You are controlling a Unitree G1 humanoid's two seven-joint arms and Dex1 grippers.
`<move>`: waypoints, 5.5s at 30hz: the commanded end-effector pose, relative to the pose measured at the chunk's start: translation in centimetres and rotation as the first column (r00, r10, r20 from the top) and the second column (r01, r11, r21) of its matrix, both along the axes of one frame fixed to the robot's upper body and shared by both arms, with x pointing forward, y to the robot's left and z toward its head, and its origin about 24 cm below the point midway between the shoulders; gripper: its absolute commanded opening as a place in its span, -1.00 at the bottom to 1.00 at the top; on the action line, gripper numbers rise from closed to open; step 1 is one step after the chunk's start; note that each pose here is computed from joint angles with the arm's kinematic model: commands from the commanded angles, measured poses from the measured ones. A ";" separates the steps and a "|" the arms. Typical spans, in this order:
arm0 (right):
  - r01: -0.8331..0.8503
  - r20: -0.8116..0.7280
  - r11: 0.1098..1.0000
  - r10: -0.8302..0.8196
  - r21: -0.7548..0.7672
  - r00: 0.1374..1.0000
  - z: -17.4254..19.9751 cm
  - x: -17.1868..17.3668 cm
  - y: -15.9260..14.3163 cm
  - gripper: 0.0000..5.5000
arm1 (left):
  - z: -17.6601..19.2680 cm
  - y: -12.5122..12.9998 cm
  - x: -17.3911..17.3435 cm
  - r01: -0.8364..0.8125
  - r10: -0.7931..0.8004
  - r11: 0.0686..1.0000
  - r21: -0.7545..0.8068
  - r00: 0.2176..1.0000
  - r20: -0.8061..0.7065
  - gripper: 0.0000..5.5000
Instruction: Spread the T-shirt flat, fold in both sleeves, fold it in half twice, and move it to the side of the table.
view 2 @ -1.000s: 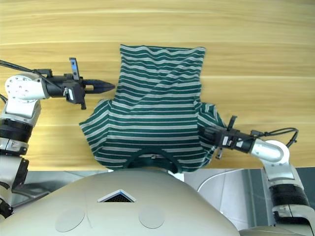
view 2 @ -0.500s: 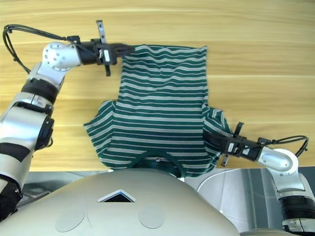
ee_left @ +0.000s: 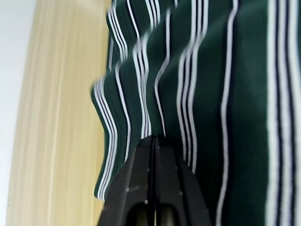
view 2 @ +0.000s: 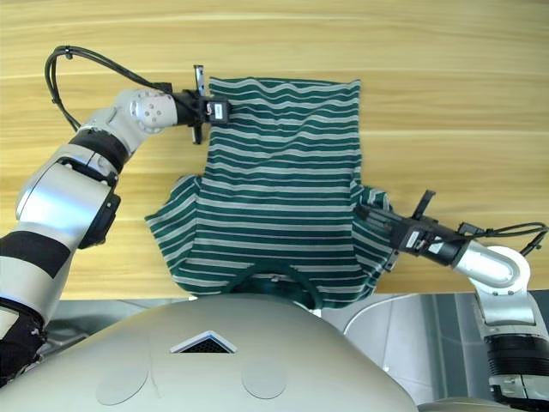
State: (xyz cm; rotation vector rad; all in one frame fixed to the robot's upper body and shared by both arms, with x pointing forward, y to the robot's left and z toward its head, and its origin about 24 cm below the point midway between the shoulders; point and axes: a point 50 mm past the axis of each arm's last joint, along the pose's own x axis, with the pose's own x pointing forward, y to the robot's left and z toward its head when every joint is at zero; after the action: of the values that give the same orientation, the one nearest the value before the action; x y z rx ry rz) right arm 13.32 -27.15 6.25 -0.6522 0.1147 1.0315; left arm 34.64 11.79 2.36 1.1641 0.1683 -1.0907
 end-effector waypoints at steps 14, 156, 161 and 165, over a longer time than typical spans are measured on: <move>-0.034 0.032 0.995 0.031 0.091 0.999 0.8 0.8 1.3 -1.00 | -1.2 5.4 -0.1 -0.138 0.127 0.968 0.208 0.990 0.063 -1.00; -0.060 -0.034 0.988 0.066 0.144 0.997 -1.1 -0.7 2.4 -1.00 | 3.6 5.6 -14.4 0.428 -0.436 0.884 -0.185 0.900 0.001 -0.99; -0.064 -0.032 0.987 0.069 0.146 0.997 -1.1 -0.7 2.5 -1.00 | 3.3 4.9 -14.0 0.427 -0.435 0.883 -0.196 0.900 0.002 -0.99; -0.066 -0.031 0.987 0.071 0.147 0.997 -1.1 -0.8 2.5 -1.00 | 2.6 4.3 -13.8 0.416 -0.424 0.891 -0.182 0.906 -0.007 -0.99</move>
State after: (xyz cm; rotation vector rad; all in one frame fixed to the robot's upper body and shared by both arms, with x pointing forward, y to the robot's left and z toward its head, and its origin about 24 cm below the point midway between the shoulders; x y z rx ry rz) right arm 12.36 -24.69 4.94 -0.5020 0.0684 1.1109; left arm 20.34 16.45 5.10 1.0108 -0.1604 -1.4839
